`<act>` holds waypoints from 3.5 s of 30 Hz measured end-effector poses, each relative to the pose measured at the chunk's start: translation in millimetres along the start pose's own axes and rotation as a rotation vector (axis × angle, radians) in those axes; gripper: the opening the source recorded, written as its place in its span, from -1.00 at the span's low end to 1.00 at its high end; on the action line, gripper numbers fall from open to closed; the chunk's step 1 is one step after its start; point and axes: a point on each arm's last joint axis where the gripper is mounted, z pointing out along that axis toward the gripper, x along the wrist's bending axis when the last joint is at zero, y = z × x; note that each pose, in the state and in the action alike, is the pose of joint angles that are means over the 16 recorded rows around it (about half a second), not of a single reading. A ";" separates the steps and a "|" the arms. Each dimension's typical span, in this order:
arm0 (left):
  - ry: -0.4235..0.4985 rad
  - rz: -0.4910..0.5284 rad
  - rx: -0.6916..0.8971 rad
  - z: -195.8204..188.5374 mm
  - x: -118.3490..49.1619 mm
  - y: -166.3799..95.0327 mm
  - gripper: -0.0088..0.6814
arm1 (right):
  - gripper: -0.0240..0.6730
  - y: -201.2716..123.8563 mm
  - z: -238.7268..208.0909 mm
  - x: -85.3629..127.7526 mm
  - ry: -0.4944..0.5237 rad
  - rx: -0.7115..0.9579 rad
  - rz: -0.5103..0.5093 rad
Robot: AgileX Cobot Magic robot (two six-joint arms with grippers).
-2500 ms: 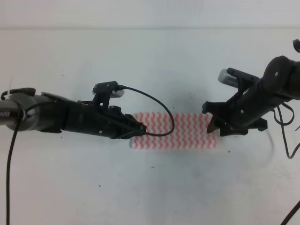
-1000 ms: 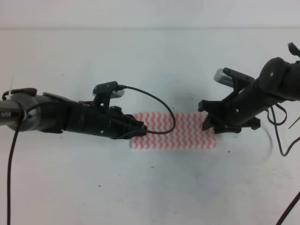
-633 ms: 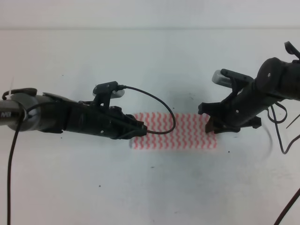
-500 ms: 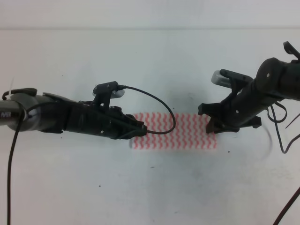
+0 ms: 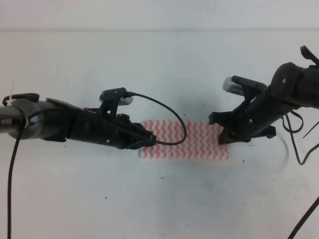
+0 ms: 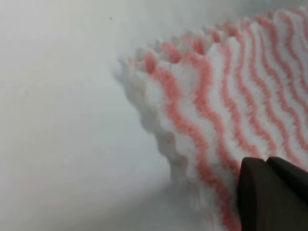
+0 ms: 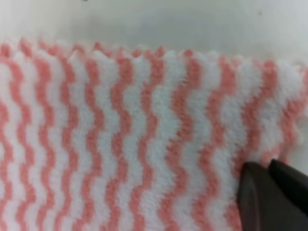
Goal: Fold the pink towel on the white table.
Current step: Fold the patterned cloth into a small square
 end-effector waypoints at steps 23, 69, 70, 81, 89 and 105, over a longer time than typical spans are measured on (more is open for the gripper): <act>-0.006 0.018 0.014 -0.4 -0.9 -0.9 -0.99 | -0.98 15.5 -44.5 50.7 0.133 -0.131 -0.092; 0.040 0.009 0.064 -5.8 3.2 -3.8 -0.99 | -0.98 13.4 -43.8 66.4 0.197 -0.152 -0.109; 0.040 0.008 0.065 -5.3 3.0 -4.0 -0.99 | -0.98 13.4 -44.3 67.1 0.204 -0.153 -0.107; 0.030 0.023 0.075 2.9 -6.4 -4.3 -0.99 | -0.98 11.9 -45.8 76.2 0.273 -0.157 -0.104; 0.025 0.030 0.074 7.6 -12.8 -3.8 -0.99 | -0.98 8.7 -42.3 86.0 0.297 -0.165 -0.122; 0.010 0.045 0.054 1.0 -19.2 1.8 -0.99 | -0.98 7.6 -24.1 86.7 0.283 -0.147 -0.121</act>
